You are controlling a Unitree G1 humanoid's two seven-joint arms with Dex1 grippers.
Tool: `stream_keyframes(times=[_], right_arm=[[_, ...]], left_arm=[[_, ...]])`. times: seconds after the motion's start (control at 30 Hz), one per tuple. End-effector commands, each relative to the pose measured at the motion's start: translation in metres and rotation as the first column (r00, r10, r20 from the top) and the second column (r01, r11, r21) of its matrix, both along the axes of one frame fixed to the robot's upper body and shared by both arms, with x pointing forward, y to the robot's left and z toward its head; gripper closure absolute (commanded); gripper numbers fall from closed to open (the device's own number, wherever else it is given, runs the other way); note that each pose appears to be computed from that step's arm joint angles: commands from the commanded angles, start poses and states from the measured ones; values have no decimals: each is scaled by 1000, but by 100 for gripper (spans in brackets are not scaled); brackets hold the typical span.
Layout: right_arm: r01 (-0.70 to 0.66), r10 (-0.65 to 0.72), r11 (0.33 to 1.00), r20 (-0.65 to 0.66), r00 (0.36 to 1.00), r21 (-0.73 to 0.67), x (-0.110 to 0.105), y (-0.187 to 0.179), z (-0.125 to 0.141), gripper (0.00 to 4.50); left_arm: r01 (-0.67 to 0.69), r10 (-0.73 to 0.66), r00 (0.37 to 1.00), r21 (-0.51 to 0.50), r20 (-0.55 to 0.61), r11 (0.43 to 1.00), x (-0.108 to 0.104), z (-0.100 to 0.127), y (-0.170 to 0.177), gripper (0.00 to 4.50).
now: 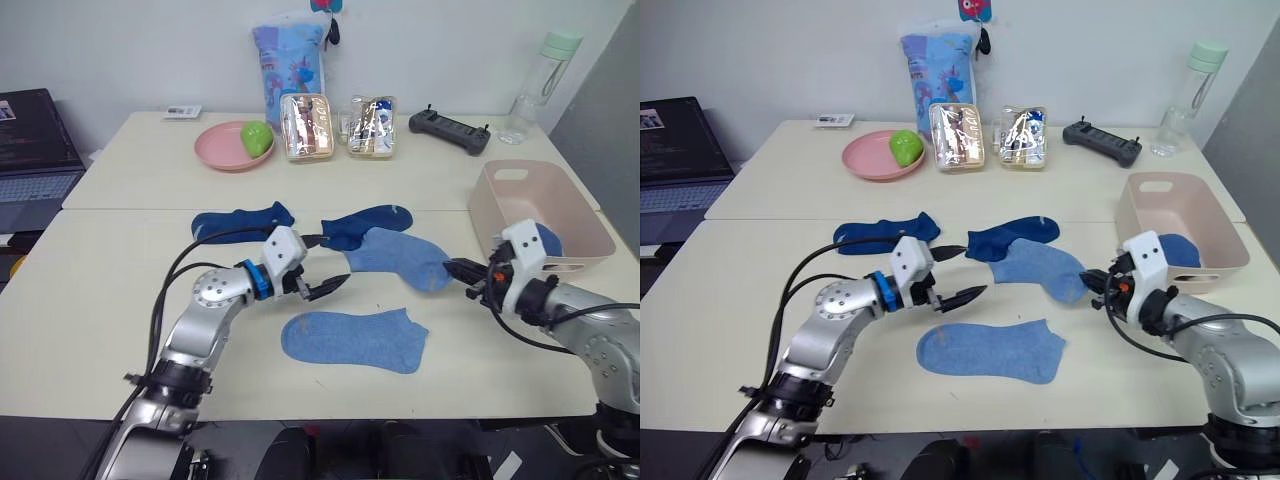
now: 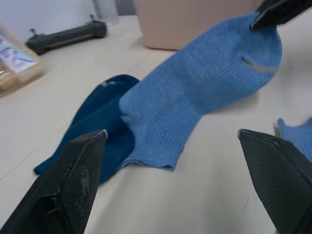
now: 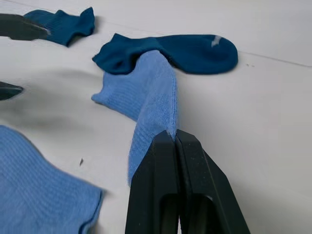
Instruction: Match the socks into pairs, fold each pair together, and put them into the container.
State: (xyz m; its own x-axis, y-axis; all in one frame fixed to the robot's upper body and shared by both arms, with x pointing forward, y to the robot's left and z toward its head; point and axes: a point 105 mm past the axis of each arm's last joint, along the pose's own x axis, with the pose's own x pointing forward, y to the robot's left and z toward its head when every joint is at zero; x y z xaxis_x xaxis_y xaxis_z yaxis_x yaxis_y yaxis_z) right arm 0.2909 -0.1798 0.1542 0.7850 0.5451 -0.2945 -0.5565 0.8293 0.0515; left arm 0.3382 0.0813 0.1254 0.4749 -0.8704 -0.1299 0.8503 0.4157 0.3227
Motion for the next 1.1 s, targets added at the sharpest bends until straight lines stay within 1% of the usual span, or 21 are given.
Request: stream_keyframes(times=[0.03,0.1,0.17,0.2,0.27,0.33,0.37,0.43,0.57,0.63,0.7,0.83,0.87,0.97,1.03,1.1], right_arm=[[-34,33,999,46,998,22,-7,3,17,447],[-36,33,998,47,998,49,-6,6,20,447],[-49,47,998,39,998,49,-8,8,20,447],[-55,54,998,29,998,44,-9,8,18,447],[-62,62,997,12,998,37,-11,8,14,447],[-60,60,998,7,998,36,-12,8,12,447],[-56,55,998,8,998,36,-11,7,11,449],[-48,48,998,9,999,38,-10,6,10,450],[-47,47,998,4,999,42,-10,6,6,450],[-47,47,998,2,999,44,-11,5,4,450],[-47,47,998,1,999,45,-12,4,3,450],[-61,61,997,0,998,49,-12,3,2,450],[-66,67,996,-1,998,51,-13,3,2,450],[-57,57,997,7,998,51,-9,3,2,450],[-43,43,998,20,999,43,-5,1,4,450],[-3,3,1000,36,999,25,1,-5,7,450]], left_arm=[[98,-103,994,118,35,988,3,-13,-21,0],[134,-142,989,186,30,973,7,-23,-28,0],[107,-118,992,200,45,974,19,-25,-35,0],[93,-102,994,201,32,975,25,-28,-38,0],[90,-98,995,228,21,970,31,-34,-42,0],[93,-103,995,289,19,953,35,-43,-42,0],[69,-88,995,311,47,948,39,-43,-41,18],[41,-60,996,287,58,957,45,-38,-41,60],[31,-48,997,279,56,960,48,-38,-40,188],[25,-37,998,247,45,969,49,-36,-39,253],[40,-53,997,237,48,971,47,-34,-39,315],[54,-69,995,186,73,981,47,-23,-43,435],[49,-64,995,181,79,982,48,-22,-43,445],[43,-58,994,151,93,988,48,-16,-45,445],[95,-107,987,101,118,990,39,-4,-49,445],[136,-149,976,92,159,986,29,6,-47,445]])
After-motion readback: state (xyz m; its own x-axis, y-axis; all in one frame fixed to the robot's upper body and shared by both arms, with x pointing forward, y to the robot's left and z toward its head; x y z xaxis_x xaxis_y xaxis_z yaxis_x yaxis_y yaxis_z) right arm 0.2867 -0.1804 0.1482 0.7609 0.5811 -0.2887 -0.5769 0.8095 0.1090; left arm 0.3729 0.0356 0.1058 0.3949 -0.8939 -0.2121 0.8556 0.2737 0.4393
